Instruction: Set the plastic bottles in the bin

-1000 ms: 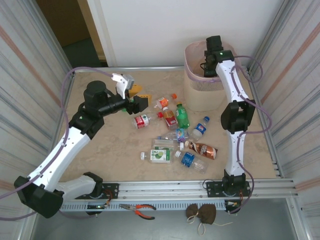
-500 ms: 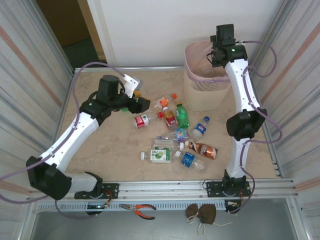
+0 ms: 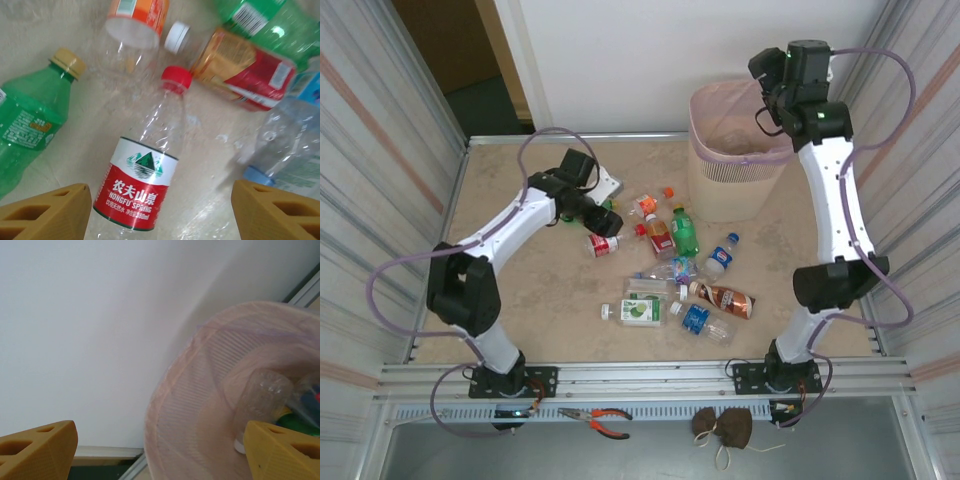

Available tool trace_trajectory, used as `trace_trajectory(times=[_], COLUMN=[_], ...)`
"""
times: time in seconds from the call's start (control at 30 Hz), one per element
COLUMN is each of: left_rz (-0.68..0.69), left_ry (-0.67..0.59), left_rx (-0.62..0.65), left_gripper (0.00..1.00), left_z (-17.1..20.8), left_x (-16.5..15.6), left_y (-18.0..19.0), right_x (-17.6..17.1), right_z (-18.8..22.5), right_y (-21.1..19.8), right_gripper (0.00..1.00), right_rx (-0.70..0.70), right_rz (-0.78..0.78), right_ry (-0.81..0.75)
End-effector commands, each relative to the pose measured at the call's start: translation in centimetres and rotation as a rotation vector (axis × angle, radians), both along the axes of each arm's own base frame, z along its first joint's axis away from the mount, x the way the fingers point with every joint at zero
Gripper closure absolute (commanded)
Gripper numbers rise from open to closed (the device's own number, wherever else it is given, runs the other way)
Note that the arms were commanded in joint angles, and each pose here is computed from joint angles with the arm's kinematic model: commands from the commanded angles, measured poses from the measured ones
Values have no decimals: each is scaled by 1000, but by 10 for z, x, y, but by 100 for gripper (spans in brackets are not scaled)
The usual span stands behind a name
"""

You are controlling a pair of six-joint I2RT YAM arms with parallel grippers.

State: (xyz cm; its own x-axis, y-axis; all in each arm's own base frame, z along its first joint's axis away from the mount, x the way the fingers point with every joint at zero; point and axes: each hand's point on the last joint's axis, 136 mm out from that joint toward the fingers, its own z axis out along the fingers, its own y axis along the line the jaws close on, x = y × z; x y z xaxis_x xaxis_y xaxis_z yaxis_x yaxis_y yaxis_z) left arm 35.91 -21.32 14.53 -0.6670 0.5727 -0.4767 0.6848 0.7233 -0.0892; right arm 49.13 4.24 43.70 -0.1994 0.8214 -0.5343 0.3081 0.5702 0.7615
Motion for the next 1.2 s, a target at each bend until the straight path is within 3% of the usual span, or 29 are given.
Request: trace_trajectory(times=[0.0, 0.3, 0.57, 0.83, 1.17], left_rz=[-12, -56, -85, -94, -97], left_ry=[28, 114, 180, 214, 198], left_rx=[92, 271, 346, 372, 347], left_gripper=[26, 23, 23, 30, 42], left_z=[-13, -69, -100, -110, -95], left_x=[2, 0, -6, -18, -28], left_y=[11, 15, 15, 18, 19], right_x=[-18, -52, -69, -80, -86], right_z=[9, -18, -38, -47, -44], right_y=[-10, -34, -44, -51, -51], right_gripper=[15, 15, 16, 16, 16], right_rx=[-61, -69, -89, -94, -101], right_rz=[17, -27, -52, -71, -63], right_ry=[-32, -1, 35, 50, 39])
